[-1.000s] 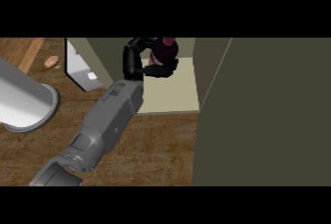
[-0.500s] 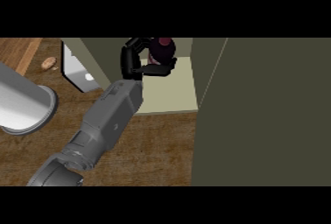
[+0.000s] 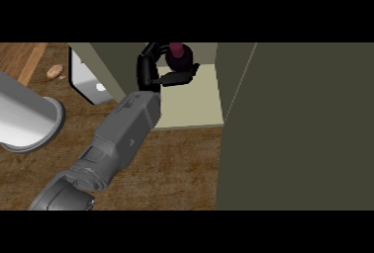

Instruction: Pick up the wine, place it into the cabinet and close the cabinet

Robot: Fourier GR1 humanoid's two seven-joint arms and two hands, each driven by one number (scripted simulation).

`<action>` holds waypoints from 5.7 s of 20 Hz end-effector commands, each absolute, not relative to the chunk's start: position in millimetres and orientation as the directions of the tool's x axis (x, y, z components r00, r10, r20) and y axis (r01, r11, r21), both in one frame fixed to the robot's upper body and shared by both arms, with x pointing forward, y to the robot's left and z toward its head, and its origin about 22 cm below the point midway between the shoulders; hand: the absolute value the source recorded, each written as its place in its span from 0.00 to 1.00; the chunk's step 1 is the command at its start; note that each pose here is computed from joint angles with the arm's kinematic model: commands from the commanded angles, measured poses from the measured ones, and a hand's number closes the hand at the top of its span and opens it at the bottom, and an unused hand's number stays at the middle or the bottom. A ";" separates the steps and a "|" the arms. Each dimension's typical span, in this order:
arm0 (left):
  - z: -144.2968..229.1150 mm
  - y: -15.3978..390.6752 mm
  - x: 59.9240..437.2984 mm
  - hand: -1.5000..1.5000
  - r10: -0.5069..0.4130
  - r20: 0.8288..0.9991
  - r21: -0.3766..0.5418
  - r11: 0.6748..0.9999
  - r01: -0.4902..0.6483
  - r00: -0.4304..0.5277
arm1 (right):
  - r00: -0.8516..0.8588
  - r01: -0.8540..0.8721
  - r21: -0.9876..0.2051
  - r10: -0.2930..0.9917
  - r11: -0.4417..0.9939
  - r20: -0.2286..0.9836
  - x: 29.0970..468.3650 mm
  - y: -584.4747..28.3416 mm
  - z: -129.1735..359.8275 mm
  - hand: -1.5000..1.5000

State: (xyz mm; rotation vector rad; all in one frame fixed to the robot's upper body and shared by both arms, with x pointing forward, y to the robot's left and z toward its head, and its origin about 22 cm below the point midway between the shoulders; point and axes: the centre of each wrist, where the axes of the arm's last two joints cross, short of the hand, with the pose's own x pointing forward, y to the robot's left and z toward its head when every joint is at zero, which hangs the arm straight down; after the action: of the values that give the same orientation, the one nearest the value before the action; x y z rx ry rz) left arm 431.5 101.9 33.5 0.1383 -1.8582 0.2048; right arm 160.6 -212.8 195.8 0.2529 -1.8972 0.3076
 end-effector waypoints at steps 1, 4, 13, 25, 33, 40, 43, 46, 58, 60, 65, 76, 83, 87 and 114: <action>26.9 116.0 431.5 0.00 -0.032 0.968 -0.035 0.965 -0.262 -0.249 | -0.363 -0.353 -0.083 -0.054 0.932 0.930 152.2 -219.4 203.6 0.00; 22.2 123.5 430.5 0.00 -0.031 0.971 -0.035 0.962 -0.270 -0.237 | -0.360 -0.351 -0.070 -0.066 0.934 0.930 150.8 -221.3 201.6 0.00; -2.7 135.0 418.6 0.00 -0.139 0.970 0.079 0.956 -0.283 -0.200 | -0.366 -0.343 -0.076 -0.059 0.936 0.929 147.5 -220.0 199.5 0.00; -4.5 128.0 416.4 0.00 -0.093 0.961 0.017 0.960 -0.280 -0.259 | -0.371 -0.361 -0.079 -0.065 0.929 0.926 163.3 -210.8 197.6 0.00; -19.9 133.3 407.4 0.00 -0.049 0.955 -0.014 0.978 -0.208 -0.291 | -0.364 -0.360 -0.075 -0.066 0.930 0.929 150.4 -213.8 194.7 0.00; -10.1 124.4 412.2 0.00 -0.001 0.958 -0.037 0.991 -0.129 -0.288 | -0.355 -0.360 -0.058 -0.079 0.931 0.932 136.5 -201.1 205.3 0.00; -16.2 123.9 408.3 0.00 0.010 0.955 -0.052 0.990 -0.134 -0.296 | -0.361 -0.370 -0.065 -0.078 0.927 0.929 151.7 -209.5 203.7 0.00; -7.4 120.3 413.2 0.00 0.074 0.952 -0.117 0.985 -0.130 -0.298 | -0.348 -0.382 -0.071 -0.073 0.922 0.935 143.3 -207.2 202.0 0.00; -31.5 126.6 395.1 0.00 0.120 0.946 -0.164 0.979 -0.125 -0.302 | -0.349 -0.369 -0.061 -0.078 0.927 0.934 160.9 -201.6 206.2 0.00; -27.5 121.7 394.1 0.00 0.146 0.946 -0.187 0.975 -0.120 -0.289 | -0.341 -0.370 -0.061 -0.075 0.927 0.937 153.3 -206.5 204.5 0.00; -40.2 103.5 364.6 0.00 0.145 0.953 -0.170 0.983 -0.074 -0.267 | -0.350 -0.342 -0.069 -0.059 0.937 0.935 154.6 -202.7 203.3 0.00; -26.4 42.1 269.7 0.00 0.153 0.942 -0.170 0.985 -0.030 -0.297 | -0.346 -0.290 -0.051 -0.055 0.956 0.937 133.7 -208.8 200.0 0.00; -8.1 60.4 229.8 0.00 0.196 0.919 -0.210 0.978 -0.004 -0.342 | -0.359 -0.282 -0.078 -0.030 0.956 0.933 132.6 -213.9 200.8 0.00; 3.8 59.0 209.5 0.00 0.188 0.922 -0.221 0.973 -0.063 -0.339 | -0.351 -0.282 -0.065 -0.040 0.957 0.935 139.8 -229.0 202.4 0.00; 47.5 191.9 123.0 0.00 0.237 0.909 -0.214 0.971 0.105 -0.342 | -0.183 -0.551 -0.048 -0.064 0.833 0.981 131.3 -204.8 185.4 1.00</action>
State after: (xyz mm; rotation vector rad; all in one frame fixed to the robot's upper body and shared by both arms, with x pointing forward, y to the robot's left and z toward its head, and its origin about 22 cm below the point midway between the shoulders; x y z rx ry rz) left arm 130.8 171.7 46.5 -0.2407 -1.9245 0.1462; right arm 152.1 -206.2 178.7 0.3180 -1.7435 0.4741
